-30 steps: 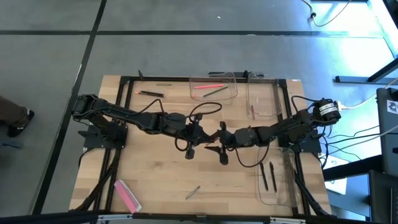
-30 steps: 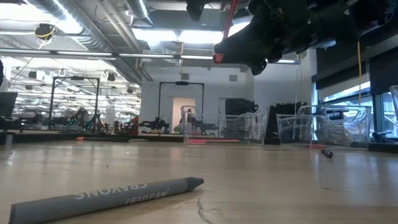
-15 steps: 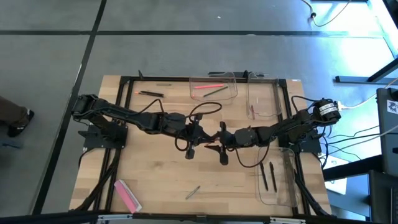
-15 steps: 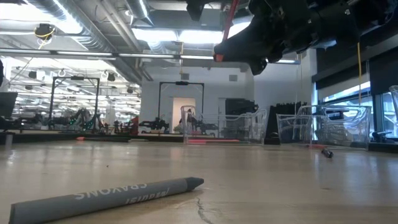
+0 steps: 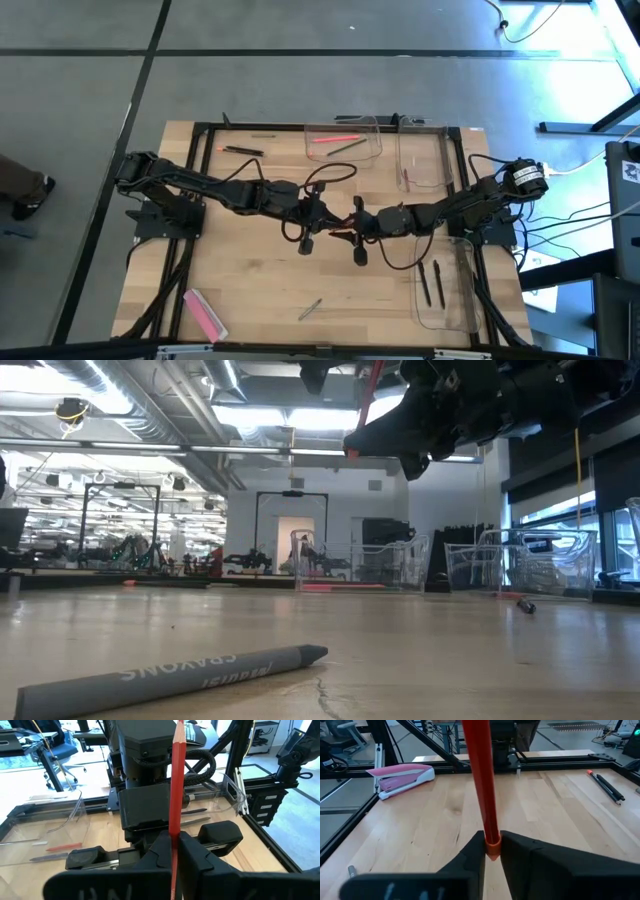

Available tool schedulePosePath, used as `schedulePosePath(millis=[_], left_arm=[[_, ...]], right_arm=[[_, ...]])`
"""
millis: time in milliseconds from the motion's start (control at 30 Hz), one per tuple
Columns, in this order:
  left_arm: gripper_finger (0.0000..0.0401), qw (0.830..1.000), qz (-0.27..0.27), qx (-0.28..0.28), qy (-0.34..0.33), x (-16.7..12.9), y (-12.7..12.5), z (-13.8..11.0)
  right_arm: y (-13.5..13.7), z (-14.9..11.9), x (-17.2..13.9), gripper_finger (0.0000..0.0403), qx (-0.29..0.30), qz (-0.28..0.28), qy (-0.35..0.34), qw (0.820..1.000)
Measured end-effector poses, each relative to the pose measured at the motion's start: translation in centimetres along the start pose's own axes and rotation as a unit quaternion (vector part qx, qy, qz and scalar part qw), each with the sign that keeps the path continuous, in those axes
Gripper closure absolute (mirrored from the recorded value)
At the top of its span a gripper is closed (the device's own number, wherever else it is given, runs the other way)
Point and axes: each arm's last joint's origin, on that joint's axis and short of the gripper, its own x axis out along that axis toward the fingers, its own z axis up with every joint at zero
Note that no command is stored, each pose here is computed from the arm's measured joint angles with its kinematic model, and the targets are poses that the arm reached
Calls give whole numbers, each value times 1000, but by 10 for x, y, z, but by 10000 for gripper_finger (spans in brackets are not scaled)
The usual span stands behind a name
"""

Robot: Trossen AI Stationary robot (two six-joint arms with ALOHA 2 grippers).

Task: Sort crayons/erasers/pens/pencils in bins
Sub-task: Put the red pencil into the top left transparent bin

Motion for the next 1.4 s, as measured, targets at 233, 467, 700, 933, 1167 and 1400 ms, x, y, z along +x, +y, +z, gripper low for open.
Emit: schedulePosePath(millis=[233, 467, 700, 933, 1167, 1400], left_arm=[[401, 1000, 0, 0, 0, 0, 0, 0], [377, 1000, 9, -7, 0, 0, 1, 0], [333, 1000, 18, -13, 1, 0, 1, 0], [305, 999, 28, -12, 19, 0, 2, -4], [306, 994, 106, -1, 38, -1, 8, -7], [307, 991, 128, 11, 40, -5, 19, -5]], right_arm=[[0, 0, 0, 350, 0, 0, 0, 1000], [0, 0, 0, 350, 0, 0, 0, 1000], [0, 0, 0, 350, 1, -2, 0, 1000], [0, 0, 0, 350, 0, -1, -1, 1000], [-1, 0, 0, 350, -7, -6, 2, 1000], [-12, 6, -3, 350, -3, -27, 5, 1000]])
